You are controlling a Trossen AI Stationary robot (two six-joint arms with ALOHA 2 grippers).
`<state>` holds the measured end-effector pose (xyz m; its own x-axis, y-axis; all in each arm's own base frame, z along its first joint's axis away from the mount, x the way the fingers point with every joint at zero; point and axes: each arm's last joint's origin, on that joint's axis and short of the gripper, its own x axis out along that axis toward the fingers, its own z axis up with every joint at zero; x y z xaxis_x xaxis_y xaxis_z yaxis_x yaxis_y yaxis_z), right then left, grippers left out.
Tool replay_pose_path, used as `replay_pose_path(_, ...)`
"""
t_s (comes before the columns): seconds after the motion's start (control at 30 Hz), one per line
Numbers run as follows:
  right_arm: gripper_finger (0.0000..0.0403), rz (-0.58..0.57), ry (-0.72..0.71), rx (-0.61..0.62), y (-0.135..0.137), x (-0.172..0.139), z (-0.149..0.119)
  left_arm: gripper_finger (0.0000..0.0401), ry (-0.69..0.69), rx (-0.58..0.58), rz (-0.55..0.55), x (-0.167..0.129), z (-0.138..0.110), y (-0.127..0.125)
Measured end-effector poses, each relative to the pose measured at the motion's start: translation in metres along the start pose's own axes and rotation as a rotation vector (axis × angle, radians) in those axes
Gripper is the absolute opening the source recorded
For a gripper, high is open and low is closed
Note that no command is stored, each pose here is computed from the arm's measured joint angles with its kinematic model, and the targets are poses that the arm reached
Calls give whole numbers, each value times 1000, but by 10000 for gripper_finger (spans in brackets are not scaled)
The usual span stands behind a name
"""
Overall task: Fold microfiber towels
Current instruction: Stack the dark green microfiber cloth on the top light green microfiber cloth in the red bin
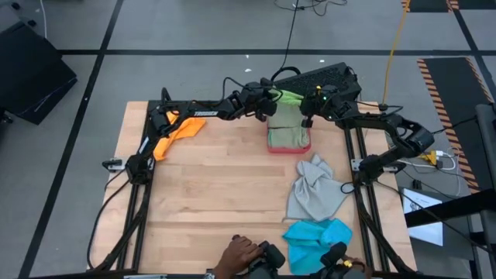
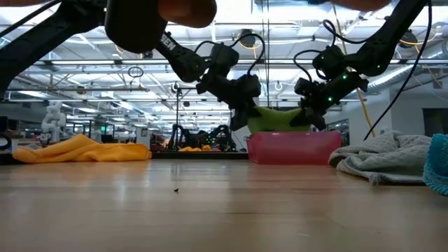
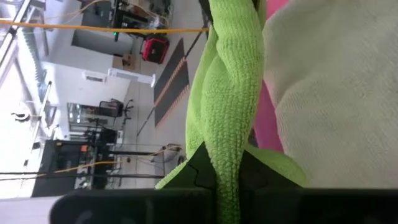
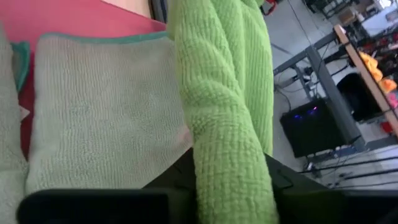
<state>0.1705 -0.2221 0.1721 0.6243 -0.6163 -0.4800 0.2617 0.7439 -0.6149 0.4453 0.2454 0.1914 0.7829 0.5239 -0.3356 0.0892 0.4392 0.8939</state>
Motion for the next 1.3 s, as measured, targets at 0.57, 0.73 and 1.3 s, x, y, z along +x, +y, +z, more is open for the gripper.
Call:
replay_pose_path(0.57, 162, 104, -43, 174, 5, 0, -1, 14, -80, -135, -94, 0, -4, -4)
replay_pose_path(0.73, 163, 146, -49, 237, 6, -1, -3, 26, -98, -188, -98, 0, -3, -4)
replay_pose_path(1.3, 187, 151, -113, 168, -1, -4, -5, 36, -93, -239, -180, -1, -4, -11)
